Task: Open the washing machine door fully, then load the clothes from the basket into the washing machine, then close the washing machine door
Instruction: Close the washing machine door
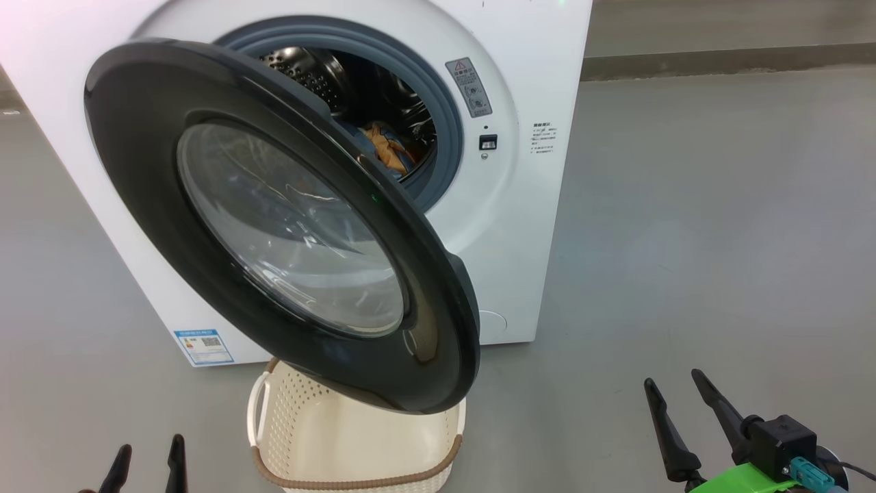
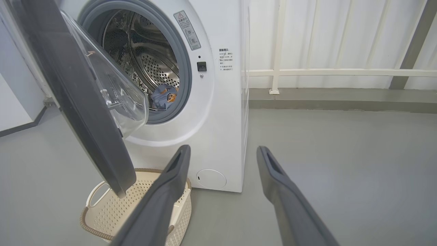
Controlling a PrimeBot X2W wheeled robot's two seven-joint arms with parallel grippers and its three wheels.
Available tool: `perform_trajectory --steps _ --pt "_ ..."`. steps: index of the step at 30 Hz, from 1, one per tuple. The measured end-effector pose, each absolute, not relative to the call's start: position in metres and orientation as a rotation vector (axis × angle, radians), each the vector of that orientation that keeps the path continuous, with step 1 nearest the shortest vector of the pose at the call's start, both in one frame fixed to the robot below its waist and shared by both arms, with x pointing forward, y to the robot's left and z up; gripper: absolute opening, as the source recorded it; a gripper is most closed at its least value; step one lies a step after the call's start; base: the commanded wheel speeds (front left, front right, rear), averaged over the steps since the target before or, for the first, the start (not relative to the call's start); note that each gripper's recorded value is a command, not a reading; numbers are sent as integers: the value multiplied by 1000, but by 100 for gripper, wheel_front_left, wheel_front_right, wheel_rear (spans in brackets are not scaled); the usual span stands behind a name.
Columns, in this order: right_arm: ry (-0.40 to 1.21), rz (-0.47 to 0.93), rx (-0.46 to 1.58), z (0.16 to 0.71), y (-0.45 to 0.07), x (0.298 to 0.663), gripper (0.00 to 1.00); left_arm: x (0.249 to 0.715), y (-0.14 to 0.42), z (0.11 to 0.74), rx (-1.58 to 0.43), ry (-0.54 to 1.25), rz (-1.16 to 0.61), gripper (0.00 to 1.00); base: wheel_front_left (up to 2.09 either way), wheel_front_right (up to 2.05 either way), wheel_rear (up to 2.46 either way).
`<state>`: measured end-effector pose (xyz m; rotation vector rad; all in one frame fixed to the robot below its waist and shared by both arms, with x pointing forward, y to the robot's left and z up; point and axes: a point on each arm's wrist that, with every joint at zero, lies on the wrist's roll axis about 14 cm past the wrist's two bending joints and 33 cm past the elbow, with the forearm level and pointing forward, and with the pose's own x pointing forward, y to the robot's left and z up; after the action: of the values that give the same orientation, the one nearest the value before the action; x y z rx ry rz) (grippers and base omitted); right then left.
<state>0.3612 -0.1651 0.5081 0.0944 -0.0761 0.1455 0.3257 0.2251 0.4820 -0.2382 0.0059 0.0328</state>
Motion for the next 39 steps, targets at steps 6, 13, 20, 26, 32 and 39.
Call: perform_trajectory --steps 6,13,20,26,32,39 --pt "-77 147 94 509 -165 361 0 323 225 480 -238 13 36 100 0 0 0" --pt "-79 152 94 509 -163 362 0 322 226 481 -238 8 41 100 0 0 0" --pt "-78 155 94 509 -162 362 0 323 227 481 -236 7 47 100 0 0 0" --pt "-119 154 108 522 -160 364 0 323 227 481 -237 8 49 100 0 0 0" --pt "-223 189 122 556 -148 369 0 320 228 480 -239 12 59 100 0 0 0" --pt "-466 307 145 639 -113 375 0 315 228 477 -246 17 66 100 0 0 0"
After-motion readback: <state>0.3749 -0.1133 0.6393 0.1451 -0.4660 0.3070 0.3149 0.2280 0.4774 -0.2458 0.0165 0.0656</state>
